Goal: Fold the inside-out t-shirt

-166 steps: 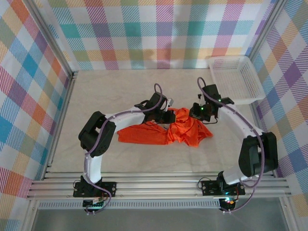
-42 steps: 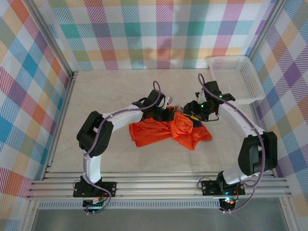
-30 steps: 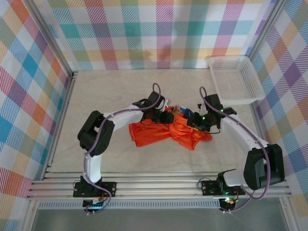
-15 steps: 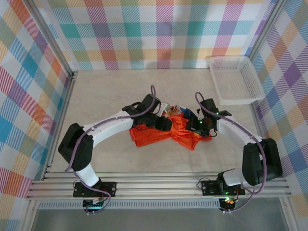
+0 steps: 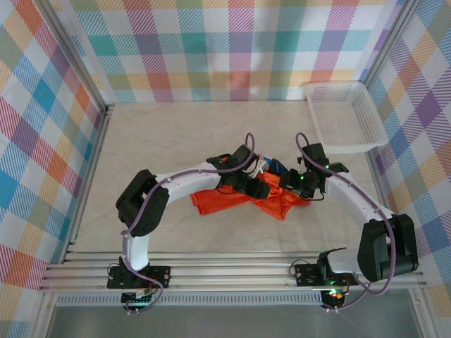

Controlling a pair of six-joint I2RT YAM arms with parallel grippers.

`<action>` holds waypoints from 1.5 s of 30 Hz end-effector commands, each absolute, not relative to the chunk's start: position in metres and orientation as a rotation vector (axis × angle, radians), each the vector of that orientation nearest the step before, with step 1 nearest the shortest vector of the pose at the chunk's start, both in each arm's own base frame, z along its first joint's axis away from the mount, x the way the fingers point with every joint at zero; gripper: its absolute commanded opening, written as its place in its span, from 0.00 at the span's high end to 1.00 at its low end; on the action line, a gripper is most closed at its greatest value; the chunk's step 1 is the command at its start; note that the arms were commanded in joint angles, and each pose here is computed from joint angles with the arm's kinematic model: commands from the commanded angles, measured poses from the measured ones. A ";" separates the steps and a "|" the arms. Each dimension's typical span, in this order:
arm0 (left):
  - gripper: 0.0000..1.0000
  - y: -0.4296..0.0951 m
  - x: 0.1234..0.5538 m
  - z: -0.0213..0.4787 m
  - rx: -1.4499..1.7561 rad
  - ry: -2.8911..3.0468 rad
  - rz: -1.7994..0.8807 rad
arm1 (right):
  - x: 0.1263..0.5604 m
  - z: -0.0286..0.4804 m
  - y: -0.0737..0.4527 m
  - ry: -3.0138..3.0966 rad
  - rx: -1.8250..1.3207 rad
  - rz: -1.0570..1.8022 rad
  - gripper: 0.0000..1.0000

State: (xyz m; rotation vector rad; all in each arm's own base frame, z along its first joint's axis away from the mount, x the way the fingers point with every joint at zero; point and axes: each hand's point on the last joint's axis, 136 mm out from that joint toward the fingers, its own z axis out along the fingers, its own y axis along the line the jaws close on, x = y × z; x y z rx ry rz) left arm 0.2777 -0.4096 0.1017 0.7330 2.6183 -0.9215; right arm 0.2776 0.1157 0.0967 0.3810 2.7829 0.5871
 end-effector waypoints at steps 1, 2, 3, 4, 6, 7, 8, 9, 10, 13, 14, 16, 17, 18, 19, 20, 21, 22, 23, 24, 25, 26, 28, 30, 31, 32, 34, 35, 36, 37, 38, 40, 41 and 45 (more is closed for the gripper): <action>0.46 -0.415 0.291 0.112 0.709 2.574 -0.897 | 0.275 0.110 0.119 2.769 0.351 0.619 0.53; 0.45 -0.414 0.293 0.111 0.701 2.577 -0.876 | 0.275 0.110 0.119 2.769 0.348 0.620 0.53; 0.44 -0.413 0.296 0.111 0.696 2.576 -0.860 | 0.275 0.110 0.119 2.770 0.346 0.622 0.53; 0.44 -0.412 0.297 0.110 0.694 2.578 -0.842 | 0.275 0.110 0.120 2.770 0.344 0.625 0.53; 0.44 -0.411 0.299 0.106 0.699 2.590 -0.819 | 0.275 0.113 0.120 2.765 0.340 0.634 0.53; 0.44 -0.412 0.300 0.105 0.700 2.592 -0.812 | 0.275 0.115 0.121 2.763 0.339 0.637 0.53; 0.45 -0.412 0.300 0.102 0.704 2.599 -0.809 | 0.276 0.117 0.121 2.758 0.336 0.642 0.53; 0.45 -0.413 0.300 0.101 0.705 2.601 -0.809 | 0.276 0.119 0.122 2.754 0.335 0.647 0.53; 0.46 -0.413 0.301 0.099 0.705 2.604 -0.809 | 0.276 0.121 0.122 2.750 0.332 0.650 0.53; 0.49 -0.417 0.303 0.094 0.702 2.608 -0.808 | 0.276 0.127 0.122 2.736 0.332 0.660 0.53; 0.53 -0.418 0.305 0.092 0.701 2.611 -0.807 | 0.276 0.128 0.123 2.733 0.333 0.664 0.53; 0.70 -0.420 0.307 0.091 0.702 2.612 -0.801 | 0.275 0.127 0.123 2.732 0.336 0.672 0.53; 0.82 -0.420 0.308 0.090 0.700 2.613 -0.798 | 0.274 0.125 0.124 2.735 0.340 0.681 0.53; 0.93 -0.421 0.309 0.092 0.697 2.611 -0.795 | 0.273 0.122 0.126 2.737 0.344 0.694 0.52; 1.00 -0.421 0.311 0.095 0.693 2.609 -0.789 | 0.273 0.119 0.128 2.737 0.351 0.716 0.53; 1.00 -0.419 0.312 0.100 0.682 2.611 -0.776 | 0.273 0.116 0.131 2.738 0.357 0.743 0.54; 1.00 -0.418 0.314 0.105 0.668 2.611 -0.761 | 0.274 0.113 0.134 2.736 0.367 0.770 0.55; 1.00 -0.416 0.316 0.112 0.649 2.615 -0.741 | 0.275 0.110 0.139 2.732 0.371 0.800 0.58; 1.00 -0.415 0.318 0.122 0.629 2.613 -0.731 | 0.276 0.109 0.144 2.726 0.369 0.817 0.61; 1.00 -0.413 0.320 0.133 0.603 2.610 -0.725 | 0.279 0.107 0.149 2.722 0.362 0.831 0.64; 1.00 -0.412 0.322 0.145 0.577 2.606 -0.725 | 0.284 0.106 0.154 2.712 0.356 0.841 0.67; 1.00 -0.412 0.324 0.157 0.554 2.600 -0.735 | 0.288 0.105 0.159 2.703 0.351 0.852 0.68; 1.00 -0.414 0.326 0.184 0.512 2.580 -0.791 | 0.302 0.102 0.163 2.678 0.367 0.859 0.68; 1.00 -0.417 0.328 0.209 0.491 2.554 -0.856 | 0.318 0.098 0.161 2.650 0.399 0.821 0.61; 1.00 -0.419 0.327 0.220 0.484 2.541 -0.892 | 0.327 0.096 0.158 2.635 0.419 0.782 0.58; 1.00 -0.420 0.327 0.230 0.479 2.528 -0.925 | 0.335 0.094 0.155 2.624 0.437 0.744 0.57; 1.00 -0.423 0.324 0.247 0.466 2.512 -1.017 | 0.350 0.089 0.150 2.614 0.461 0.676 0.68; 1.00 -0.423 0.323 0.252 0.453 2.507 -1.059 | 0.354 0.086 0.149 2.618 0.462 0.655 0.81; 1.00 -0.422 0.325 0.257 0.424 2.505 -1.103 | 0.356 0.080 0.146 2.634 0.467 0.625 0.93; 1.00 -0.418 0.329 0.262 0.393 2.498 -1.149 | 0.355 0.074 0.144 2.657 0.469 0.602 1.00; 1.00 -0.415 0.332 0.265 0.362 2.494 -1.185 | 0.352 0.068 0.144 2.678 0.462 0.589 1.00; 1.00 -0.403 0.343 0.273 0.284 2.473 -1.254 | 0.340 0.052 0.137 2.732 0.460 0.547 1.00; 1.00 -0.397 0.349 0.275 0.249 2.465 -1.273 | 0.334 0.046 0.134 2.749 0.459 0.533 1.00; 1.00 -0.379 0.363 0.274 0.152 2.441 -1.333 | 0.312 0.034 0.122 2.807 0.450 0.494 1.00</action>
